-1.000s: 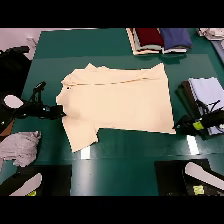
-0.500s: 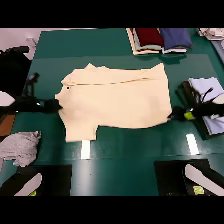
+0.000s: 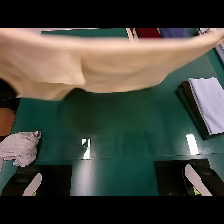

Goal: Fold the shirts.

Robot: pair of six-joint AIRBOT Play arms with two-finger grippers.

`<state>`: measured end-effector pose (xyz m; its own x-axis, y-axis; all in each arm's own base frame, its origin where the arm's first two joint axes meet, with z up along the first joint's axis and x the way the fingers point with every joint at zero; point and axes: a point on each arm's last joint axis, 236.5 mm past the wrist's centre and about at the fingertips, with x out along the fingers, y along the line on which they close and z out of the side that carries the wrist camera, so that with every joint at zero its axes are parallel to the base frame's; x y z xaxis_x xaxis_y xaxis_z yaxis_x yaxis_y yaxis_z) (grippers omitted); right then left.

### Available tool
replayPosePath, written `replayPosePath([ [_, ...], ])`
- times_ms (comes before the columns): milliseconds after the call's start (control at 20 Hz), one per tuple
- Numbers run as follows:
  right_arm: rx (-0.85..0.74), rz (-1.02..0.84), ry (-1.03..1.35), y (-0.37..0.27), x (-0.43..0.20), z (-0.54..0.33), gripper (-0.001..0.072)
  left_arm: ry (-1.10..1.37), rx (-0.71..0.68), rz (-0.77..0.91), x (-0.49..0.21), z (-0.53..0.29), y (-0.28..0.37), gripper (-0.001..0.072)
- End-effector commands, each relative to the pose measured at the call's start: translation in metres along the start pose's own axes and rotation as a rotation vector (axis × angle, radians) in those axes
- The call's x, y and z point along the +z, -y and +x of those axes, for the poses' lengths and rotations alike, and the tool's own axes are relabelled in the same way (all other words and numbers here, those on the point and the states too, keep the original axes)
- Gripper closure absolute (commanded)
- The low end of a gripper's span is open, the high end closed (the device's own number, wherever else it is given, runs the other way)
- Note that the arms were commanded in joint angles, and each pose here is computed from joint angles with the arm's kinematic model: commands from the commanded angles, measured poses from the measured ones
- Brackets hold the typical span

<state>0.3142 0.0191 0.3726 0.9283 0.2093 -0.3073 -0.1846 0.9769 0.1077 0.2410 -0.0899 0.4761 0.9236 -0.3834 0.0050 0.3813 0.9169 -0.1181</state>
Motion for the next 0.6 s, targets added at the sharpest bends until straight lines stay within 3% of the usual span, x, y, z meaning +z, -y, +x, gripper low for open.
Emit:
replayPosePath([
  [0, -0.088, -0.105, 0.191, -0.019, 0.062, -0.078, 0.0693, 0.271, -0.027, 0.106, 0.093, -0.084, 0.048, 0.0685],
  [150, -0.151, -0.106, 0.173, -0.011, 0.071, -0.095, 0.0694, 0.349, 0.03, 0.129, 0.116, -0.11, 0.047, 0.0685],
  [250, -0.138, -0.086, 0.12, -0.006, 0.069, -0.086, 0.0694, 0.266, 0.092, 0.12, 0.1, -0.094, 0.026, 0.0685],
  [550, -0.009, 0.055, -0.249, 0.028, -0.008, 0.02, 0.0694, -0.374, 0.091, -0.115, -0.076, 0.064, -0.052, 0.0683],
])
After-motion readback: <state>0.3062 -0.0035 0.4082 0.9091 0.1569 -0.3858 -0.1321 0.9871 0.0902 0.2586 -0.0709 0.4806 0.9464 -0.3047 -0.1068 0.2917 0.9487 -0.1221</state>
